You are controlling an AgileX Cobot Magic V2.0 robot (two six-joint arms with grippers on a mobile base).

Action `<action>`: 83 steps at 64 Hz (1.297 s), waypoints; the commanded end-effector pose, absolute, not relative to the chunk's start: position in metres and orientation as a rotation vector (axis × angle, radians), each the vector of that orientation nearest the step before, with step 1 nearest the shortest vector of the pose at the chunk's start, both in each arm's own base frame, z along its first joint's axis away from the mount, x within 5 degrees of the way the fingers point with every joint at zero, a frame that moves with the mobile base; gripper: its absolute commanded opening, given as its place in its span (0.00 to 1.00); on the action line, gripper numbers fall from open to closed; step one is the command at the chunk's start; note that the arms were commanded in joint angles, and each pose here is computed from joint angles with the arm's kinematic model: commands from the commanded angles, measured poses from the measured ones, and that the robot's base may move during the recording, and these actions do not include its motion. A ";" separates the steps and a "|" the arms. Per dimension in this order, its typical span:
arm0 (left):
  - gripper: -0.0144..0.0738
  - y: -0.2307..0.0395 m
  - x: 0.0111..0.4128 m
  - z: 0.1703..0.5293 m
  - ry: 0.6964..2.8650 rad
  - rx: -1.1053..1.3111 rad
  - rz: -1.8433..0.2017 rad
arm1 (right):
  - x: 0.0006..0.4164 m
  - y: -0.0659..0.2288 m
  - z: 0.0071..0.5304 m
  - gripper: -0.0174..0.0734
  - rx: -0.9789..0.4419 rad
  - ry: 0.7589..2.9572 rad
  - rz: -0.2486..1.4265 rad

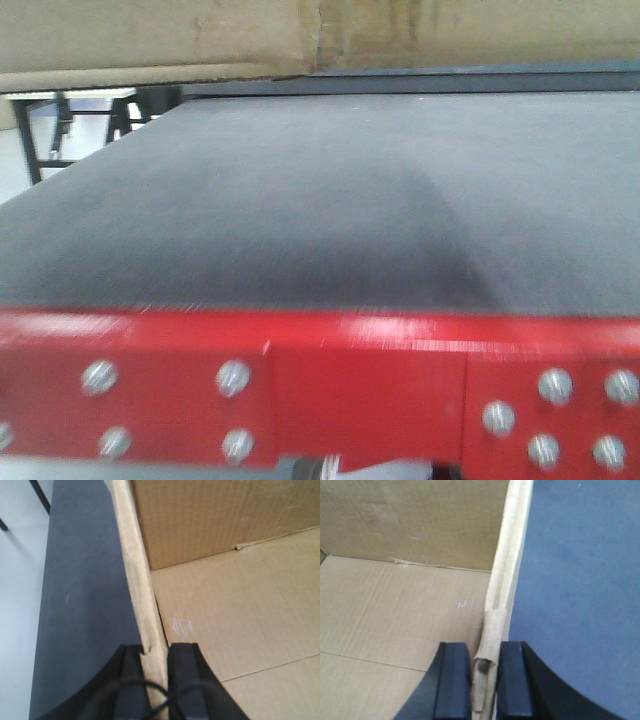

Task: Grab carton from right shelf to conveyor
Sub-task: 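Lower the carton with both grippers onto the grey conveyor belt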

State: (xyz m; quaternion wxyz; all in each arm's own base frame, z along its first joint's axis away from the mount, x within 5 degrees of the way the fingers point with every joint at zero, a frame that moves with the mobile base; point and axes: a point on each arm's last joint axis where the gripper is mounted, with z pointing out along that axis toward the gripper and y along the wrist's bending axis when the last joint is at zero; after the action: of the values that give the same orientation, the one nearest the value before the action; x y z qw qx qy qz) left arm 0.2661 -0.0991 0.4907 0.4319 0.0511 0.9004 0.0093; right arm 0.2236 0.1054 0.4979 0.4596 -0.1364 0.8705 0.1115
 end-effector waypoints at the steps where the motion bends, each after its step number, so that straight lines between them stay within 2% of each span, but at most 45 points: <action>1: 0.14 -0.097 0.263 0.498 2.198 0.140 0.041 | 0.221 0.103 0.506 0.12 -0.342 2.080 0.269; 83: 0.14 -0.097 0.263 0.498 2.198 0.140 0.041 | 0.221 0.103 0.506 0.12 -0.342 2.080 0.269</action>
State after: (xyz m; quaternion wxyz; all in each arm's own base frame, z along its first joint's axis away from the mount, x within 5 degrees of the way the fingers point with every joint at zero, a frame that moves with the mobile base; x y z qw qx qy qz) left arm 0.2661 -0.0989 0.4908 0.4321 0.0510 0.9003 0.0101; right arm 0.2236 0.1054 0.4979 0.4596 -0.1364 0.8705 0.1115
